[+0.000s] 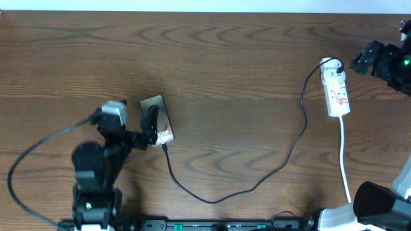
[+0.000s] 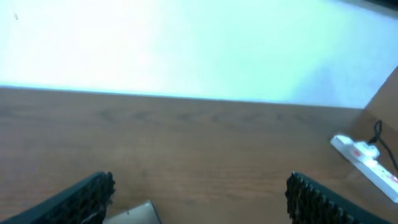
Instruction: Plug charger to phone and switch on socket
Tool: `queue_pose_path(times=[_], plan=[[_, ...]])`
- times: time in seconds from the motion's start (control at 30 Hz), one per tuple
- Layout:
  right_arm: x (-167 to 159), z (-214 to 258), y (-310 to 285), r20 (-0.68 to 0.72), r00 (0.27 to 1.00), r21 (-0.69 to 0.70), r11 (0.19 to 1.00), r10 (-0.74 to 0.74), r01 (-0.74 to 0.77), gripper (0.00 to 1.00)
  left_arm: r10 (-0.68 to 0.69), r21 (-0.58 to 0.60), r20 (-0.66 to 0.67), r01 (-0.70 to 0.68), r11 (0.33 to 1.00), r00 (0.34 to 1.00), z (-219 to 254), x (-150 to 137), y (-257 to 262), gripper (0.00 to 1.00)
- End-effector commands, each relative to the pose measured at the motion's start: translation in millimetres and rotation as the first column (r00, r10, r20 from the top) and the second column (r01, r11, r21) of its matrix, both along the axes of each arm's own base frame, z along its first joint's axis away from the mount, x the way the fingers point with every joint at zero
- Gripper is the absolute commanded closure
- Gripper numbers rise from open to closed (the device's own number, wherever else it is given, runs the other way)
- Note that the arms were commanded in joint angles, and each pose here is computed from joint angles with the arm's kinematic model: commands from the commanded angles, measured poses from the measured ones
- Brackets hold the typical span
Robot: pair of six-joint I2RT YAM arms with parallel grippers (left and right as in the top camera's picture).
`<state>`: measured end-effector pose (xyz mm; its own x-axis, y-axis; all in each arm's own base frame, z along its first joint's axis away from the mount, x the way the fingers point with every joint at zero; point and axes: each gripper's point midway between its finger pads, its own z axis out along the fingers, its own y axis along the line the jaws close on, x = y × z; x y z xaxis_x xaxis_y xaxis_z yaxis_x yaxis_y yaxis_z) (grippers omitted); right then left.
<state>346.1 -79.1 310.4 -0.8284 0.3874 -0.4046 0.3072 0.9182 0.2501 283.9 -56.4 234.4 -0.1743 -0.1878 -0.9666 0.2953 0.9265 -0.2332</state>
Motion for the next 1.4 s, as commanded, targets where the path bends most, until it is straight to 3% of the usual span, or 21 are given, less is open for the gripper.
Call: queue_pose_path(times=[0.0, 0.33, 0.53, 0.9, 1.07, 1.37], plan=[[-0.6, 4.8, 3.1, 0.016, 1.0, -0.008, 1.0, 0.022, -0.022, 0.01, 0.067, 0.007, 0.1, -0.068, 0.998, 0.993, 1.0, -9.4, 10.3, 0.1], [-0.7, 4.8, 3.2, 0.016, 1.0, -0.007, 1.0, 0.022, -0.022, 0.01, 0.151, -0.004, 0.259, -0.155, 0.988, 0.954, -18.8, -32.3, 25.1, 0.1], [-0.6, 4.8, 3.1, 0.016, 1.0, -0.008, 1.0, 0.022, -0.022, 0.01, 0.149, 0.065, 0.262, -0.171, 0.983, 0.954, -29.2, -40.0, 26.5, 0.1], [-0.6, 4.8, 3.1, 0.016, 1.0, -0.008, 1.0, 0.022, -0.022, 0.01, 0.138, 0.174, 0.031, -0.141, 0.974, 0.99, -92.6, -41.9, 26.6, 0.1], [-0.6, 4.8, 3.1, 0.016, 1.0, -0.008, 1.0, 0.022, -0.022, 0.01, 0.135, 0.236, 0.047, -0.142, 0.961, 0.99, -93.4, -41.8, 27.9, 0.1], [-0.6, 4.8, 3.1, 0.016, 1.0, -0.008, 1.0, 0.022, -0.022, 0.01, 0.205, 0.246, 0.041, -0.209, 0.946, 0.978, -95.4, -40.5, 40.2, 0.1]])
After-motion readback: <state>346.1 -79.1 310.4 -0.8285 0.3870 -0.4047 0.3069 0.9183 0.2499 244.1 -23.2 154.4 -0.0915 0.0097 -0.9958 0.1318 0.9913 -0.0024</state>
